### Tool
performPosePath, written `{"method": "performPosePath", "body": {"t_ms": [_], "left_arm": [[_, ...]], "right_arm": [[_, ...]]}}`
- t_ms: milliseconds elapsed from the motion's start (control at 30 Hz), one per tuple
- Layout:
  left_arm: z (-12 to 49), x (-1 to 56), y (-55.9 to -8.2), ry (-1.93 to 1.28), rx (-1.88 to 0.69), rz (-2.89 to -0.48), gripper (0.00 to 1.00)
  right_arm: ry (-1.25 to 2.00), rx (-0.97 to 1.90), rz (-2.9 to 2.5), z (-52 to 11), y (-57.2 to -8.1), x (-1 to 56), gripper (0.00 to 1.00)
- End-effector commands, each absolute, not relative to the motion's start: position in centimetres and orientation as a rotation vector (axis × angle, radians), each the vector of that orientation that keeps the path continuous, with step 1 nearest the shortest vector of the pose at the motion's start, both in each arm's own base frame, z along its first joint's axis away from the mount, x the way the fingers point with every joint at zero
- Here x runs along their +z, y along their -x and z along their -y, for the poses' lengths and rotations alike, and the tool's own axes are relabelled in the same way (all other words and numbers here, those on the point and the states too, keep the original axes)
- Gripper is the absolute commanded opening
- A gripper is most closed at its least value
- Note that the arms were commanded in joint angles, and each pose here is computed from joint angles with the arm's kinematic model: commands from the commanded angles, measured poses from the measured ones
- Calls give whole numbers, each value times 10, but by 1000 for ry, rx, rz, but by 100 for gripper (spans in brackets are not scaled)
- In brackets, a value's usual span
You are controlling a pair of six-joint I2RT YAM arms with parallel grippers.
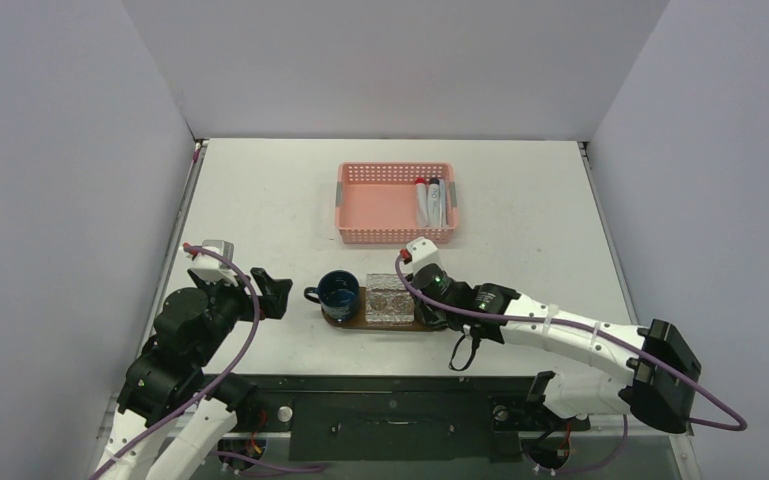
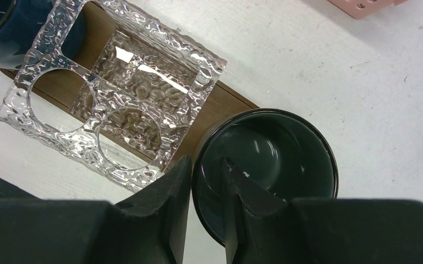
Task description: Prepare toiletry sets of a toothbrush and toothpaste on the tray
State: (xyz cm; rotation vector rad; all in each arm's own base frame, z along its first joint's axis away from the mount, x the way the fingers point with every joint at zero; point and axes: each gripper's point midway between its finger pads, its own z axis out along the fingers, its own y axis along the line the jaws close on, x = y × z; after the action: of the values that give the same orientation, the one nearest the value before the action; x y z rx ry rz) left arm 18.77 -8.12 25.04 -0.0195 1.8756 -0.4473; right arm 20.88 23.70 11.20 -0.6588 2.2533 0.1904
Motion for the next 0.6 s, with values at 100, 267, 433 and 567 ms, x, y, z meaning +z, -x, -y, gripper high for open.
{"method": "performPosePath", "body": {"t_ms": [100, 267, 433, 567], "left_arm": [[82, 263, -192, 19, -459, -1820, 96], [82, 263, -192, 21, -459, -1818, 96], [82, 263, -193, 21, -457, -1821, 96], [82, 263, -193, 23, -455, -1823, 96]], "right_arm": [[575, 193, -2160, -235, -218, 161, 24], [541, 162, -2111, -225, -223, 184, 26], [514, 127, -2079, -220, -232, 204, 27], [495, 106, -2060, -219, -243, 219, 28]]}}
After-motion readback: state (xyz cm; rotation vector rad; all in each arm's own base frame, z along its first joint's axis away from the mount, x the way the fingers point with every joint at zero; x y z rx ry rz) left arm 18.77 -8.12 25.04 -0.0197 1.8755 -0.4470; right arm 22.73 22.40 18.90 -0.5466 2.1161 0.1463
